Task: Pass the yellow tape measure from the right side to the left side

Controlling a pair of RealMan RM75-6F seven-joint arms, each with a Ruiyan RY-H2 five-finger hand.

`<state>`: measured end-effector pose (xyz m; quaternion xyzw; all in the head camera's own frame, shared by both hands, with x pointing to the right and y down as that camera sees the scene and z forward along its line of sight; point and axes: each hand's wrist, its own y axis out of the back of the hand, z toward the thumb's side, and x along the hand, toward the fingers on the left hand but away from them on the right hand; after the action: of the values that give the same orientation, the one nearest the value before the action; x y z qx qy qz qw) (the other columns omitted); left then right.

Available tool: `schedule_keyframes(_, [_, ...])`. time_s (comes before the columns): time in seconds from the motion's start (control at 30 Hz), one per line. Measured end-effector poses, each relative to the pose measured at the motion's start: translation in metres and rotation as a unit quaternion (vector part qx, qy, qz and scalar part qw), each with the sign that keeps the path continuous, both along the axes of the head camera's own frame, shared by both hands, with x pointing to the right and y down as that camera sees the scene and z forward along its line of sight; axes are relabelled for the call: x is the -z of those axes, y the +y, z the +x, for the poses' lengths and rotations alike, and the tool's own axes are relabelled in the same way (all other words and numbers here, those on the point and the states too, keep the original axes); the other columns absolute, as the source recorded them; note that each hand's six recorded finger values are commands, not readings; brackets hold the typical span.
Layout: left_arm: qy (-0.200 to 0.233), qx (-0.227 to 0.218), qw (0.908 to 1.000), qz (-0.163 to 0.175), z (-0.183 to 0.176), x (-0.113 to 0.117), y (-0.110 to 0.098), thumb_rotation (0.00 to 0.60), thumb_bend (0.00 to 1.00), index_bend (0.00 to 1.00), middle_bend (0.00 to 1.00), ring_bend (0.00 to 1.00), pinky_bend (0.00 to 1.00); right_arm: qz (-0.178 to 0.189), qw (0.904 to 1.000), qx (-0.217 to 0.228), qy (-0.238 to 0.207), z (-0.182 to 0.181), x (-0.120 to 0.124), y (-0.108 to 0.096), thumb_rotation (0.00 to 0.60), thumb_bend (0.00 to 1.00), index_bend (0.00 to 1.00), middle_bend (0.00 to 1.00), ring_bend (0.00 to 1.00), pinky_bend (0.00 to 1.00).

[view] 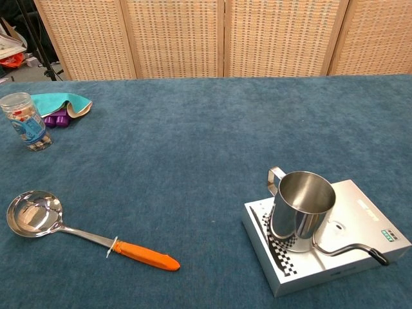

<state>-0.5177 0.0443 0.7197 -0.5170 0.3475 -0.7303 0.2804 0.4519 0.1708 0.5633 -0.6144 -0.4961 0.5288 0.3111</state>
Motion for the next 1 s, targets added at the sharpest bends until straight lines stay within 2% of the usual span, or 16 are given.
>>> schedule_keyframes(0.17, [-0.013,-0.002,0.9999,-0.002,-0.0010,-0.0017,0.0013,0.600,0.36,0.76,0.42,0.45,0.44,0.002,1.0000,0.000,-0.002,-0.0003,0.0004,-0.0001,0.600,0.14,0.17,0.00,0.00,0.03])
schedule_keyframes(0.23, [-0.018,-0.002,0.9998,0.000,-0.0011,-0.0018,0.0013,0.600,0.35,0.70,0.37,0.41,0.44,0.003,1.0000,0.001,-0.003,-0.0007,0.0005,-0.0001,0.600,0.14,0.17,0.00,0.00,0.03])
schedule_keyframes(0.33, [-0.021,-0.005,0.9998,-0.001,-0.0007,-0.0022,0.0014,0.600,0.33,0.58,0.23,0.32,0.44,0.004,1.0000,0.001,-0.004,-0.0009,0.0005,-0.0002,0.600,0.14,0.17,0.00,0.00,0.03])
schedule_keyframes(0.43, [-0.023,-0.009,0.9997,-0.006,0.0000,-0.0031,0.0020,0.600,0.32,0.52,0.17,0.26,0.41,0.004,1.0000,0.001,-0.005,-0.0011,0.0005,-0.0002,0.600,0.14,0.17,0.00,0.00,0.03])
schedule_keyframes(0.7, [-0.021,-0.011,0.9996,-0.014,0.0031,-0.0058,0.0029,0.600,0.30,0.47,0.12,0.21,0.41,0.004,1.0000,0.003,-0.007,-0.0021,0.0007,0.0001,0.600,0.14,0.17,0.00,0.00,0.03])
schedule_keyframes(0.93, [-0.022,-0.015,0.9995,-0.015,0.0084,-0.0086,0.0033,0.600,0.17,0.40,0.02,0.15,0.36,0.004,1.0000,0.002,-0.008,-0.0014,0.0011,0.0000,0.600,0.14,0.17,0.00,0.00,0.03])
schedule_keyframes(1.0, [-0.023,-0.016,0.9995,-0.017,0.0087,-0.0092,0.0037,0.600,0.17,0.39,0.01,0.14,0.35,0.003,1.0000,0.002,-0.008,-0.0013,0.0011,0.0000,0.600,0.14,0.17,0.00,0.00,0.03])
